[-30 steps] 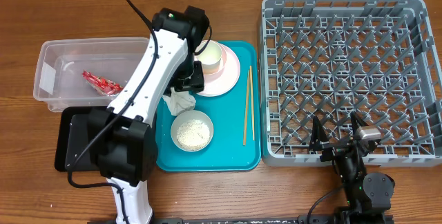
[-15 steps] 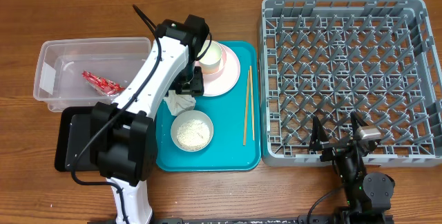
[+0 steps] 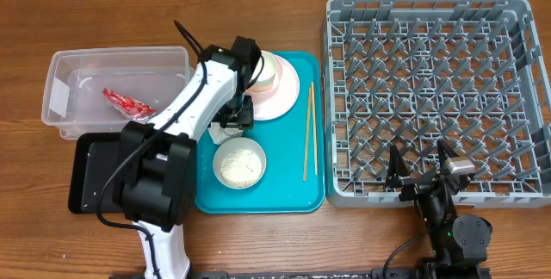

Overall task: Sort waste into correct bins and load items into the dishwasher
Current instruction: 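Move the left gripper back to the crumpled white tissue, then grasp the white tissue with the left gripper and lift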

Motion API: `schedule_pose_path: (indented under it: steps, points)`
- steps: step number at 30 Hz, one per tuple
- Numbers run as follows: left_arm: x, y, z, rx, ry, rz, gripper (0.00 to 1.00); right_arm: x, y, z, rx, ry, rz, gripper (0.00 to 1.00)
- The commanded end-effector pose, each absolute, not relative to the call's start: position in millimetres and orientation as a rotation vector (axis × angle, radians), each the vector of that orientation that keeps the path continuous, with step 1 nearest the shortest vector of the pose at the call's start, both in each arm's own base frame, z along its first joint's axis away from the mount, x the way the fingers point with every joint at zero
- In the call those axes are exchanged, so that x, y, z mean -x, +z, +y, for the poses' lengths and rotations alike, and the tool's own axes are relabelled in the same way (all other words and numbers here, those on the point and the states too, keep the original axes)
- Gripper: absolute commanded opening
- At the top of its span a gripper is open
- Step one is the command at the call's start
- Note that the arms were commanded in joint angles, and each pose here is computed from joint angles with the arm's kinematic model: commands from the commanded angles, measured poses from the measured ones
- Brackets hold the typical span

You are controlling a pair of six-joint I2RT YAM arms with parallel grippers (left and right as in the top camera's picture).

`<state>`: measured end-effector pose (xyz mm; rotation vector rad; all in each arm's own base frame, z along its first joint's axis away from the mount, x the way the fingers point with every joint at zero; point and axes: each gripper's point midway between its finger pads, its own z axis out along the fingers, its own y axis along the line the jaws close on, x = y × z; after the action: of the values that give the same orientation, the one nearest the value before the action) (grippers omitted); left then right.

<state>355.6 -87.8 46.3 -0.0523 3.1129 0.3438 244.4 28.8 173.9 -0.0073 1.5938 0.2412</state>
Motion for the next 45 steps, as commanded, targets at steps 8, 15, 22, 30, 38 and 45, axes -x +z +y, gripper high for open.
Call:
schedule_pose_path:
  steps: [8, 15, 22, 30, 38, 45]
  points:
    - [-373, 54, -72, 0.025, 0.459, 2.999, 0.74, -245, 172, 27, -0.002, 0.238, 1.588, 1.0]
    - [-375, 44, -73, 0.03, 0.446, 2.982, 0.74, -245, 172, 27, -0.002, 0.238, 1.588, 1.0]
    - [-373, 28, -72, 0.033, 0.437, 2.97, 0.76, -245, 172, 27, -0.002, 0.238, 1.588, 1.0]
    - [-369, 6, -77, 0.038, 0.368, 2.968, 0.78, -245, 172, 27, -0.002, 0.238, 1.588, 1.0]
    - [-366, 5, -81, 0.035, 0.331, 2.988, 0.57, -245, 172, 27, -0.002, 0.238, 1.588, 1.0]
    - [-361, 4, -83, -0.007, 0.318, 3.015, 0.15, -245, 172, 27, -0.002, 0.238, 1.588, 1.0]
